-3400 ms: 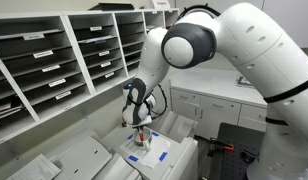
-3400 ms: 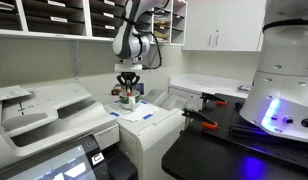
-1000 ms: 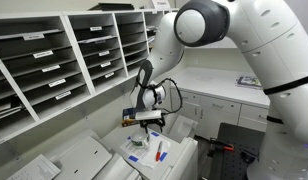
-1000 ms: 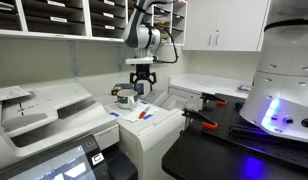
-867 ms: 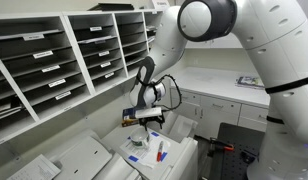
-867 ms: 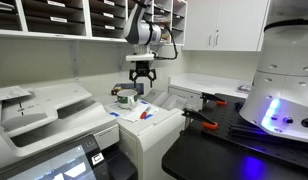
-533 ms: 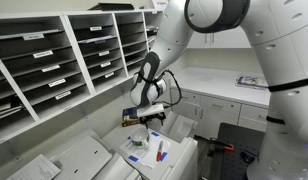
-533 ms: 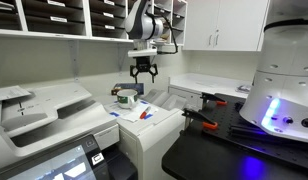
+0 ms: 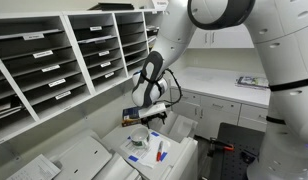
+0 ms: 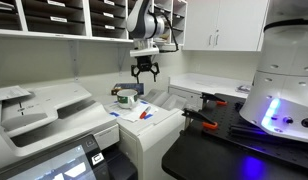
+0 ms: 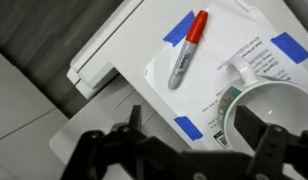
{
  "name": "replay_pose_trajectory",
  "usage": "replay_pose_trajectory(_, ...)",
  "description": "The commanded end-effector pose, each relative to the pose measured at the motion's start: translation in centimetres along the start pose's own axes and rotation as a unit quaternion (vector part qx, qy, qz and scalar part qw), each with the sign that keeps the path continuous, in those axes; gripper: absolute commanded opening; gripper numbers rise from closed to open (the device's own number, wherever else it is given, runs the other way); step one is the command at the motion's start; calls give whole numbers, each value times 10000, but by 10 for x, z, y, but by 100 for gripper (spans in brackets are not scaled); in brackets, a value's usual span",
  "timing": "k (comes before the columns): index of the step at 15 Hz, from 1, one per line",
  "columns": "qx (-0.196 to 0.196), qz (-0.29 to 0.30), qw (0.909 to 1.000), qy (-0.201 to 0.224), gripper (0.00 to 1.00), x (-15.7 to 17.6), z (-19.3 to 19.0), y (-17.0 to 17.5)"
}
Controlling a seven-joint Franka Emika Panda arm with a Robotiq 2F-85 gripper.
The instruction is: Remove the marker out of the cup
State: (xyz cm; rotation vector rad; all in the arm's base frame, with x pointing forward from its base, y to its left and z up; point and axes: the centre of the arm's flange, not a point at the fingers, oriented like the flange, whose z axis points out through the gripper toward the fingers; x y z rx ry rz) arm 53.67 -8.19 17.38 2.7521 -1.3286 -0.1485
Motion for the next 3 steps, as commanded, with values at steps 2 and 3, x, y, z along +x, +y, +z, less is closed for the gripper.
replay_pose_trajectory(2, 61, -22, 9999, 93, 100, -10, -7, 2)
replay_pose_trajectory(3, 52, -17, 9999, 105, 100, -11, -7, 0)
